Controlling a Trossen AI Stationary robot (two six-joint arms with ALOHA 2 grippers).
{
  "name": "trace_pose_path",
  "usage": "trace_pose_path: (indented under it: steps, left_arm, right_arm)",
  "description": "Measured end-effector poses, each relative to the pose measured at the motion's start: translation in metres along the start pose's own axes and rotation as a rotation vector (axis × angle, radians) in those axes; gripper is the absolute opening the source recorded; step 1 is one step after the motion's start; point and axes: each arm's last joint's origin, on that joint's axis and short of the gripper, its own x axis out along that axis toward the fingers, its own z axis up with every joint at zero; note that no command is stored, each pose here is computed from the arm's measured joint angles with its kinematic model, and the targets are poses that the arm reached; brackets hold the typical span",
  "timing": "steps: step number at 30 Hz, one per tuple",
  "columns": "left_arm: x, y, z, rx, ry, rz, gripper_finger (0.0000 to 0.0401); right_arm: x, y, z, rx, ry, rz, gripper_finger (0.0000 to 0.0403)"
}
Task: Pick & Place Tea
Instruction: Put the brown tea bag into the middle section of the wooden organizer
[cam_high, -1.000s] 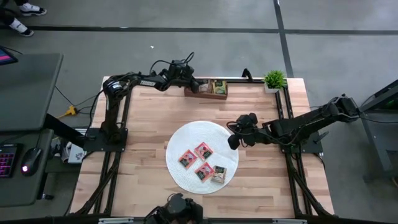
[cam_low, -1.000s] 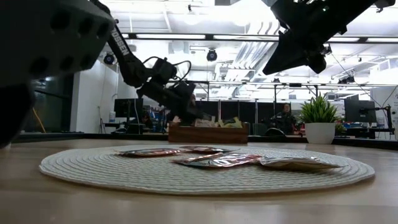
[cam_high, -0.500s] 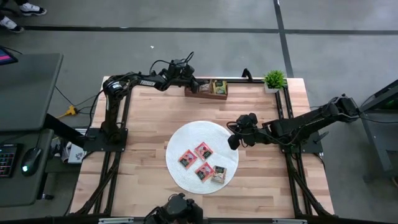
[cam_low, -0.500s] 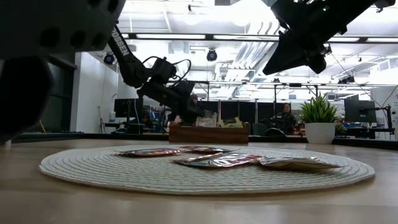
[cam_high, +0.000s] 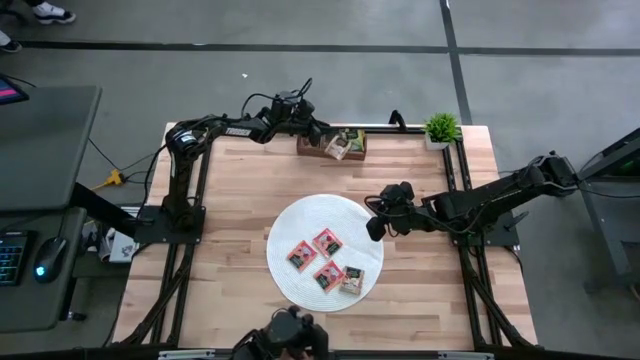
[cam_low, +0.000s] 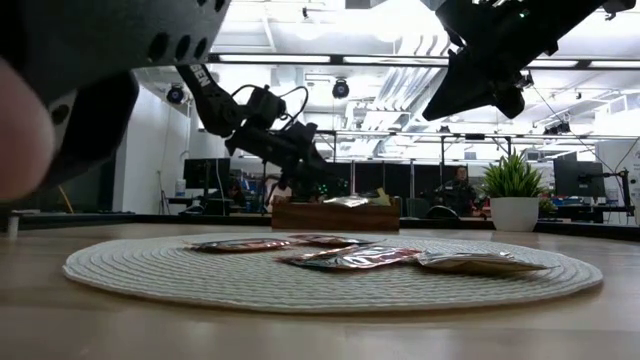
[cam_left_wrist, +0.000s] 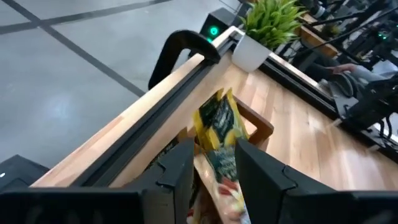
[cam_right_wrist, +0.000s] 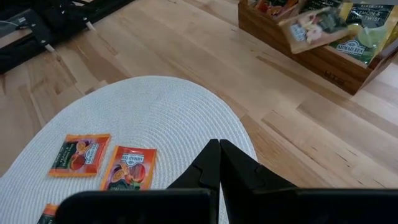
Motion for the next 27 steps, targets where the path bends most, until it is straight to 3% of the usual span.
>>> trace_pose_path:
  steps: [5,12,15,20,23,27]
  left_arm:
    - [0.000,0.001,0.000,0.000,-0.003,0.009,0.0117]
    - [0.003,-0.006,-0.006,-0.017,0.060,-0.060,0.0117]
    - [0.003,-0.008,-0.006,0.024,0.065,-0.092,0.0117]
    - [-0.001,-0.004,-0.005,-0.003,0.082,-0.173,0.0115]
    - [-0.001,-0.006,-0.006,0.015,0.097,-0.244,0.0091]
    - [-0.002,-0.009,-0.006,0.052,0.113,-0.338,0.0022]
  right_arm:
    - [0.000,0.000,0.000,0.000,0.002,0.002,0.0000]
    - [0.003,0.000,-0.001,0.022,0.014,0.001,0.0000]
    - [0.014,-0.001,-0.003,0.024,0.050,0.000,0.0000]
    - [0.043,-0.002,-0.001,0.080,0.080,0.023,0.0000]
    - [0.059,-0.003,0.001,0.098,0.087,0.073,0.0000]
    - [0.071,-0.006,0.002,0.107,0.112,0.102,0.0000]
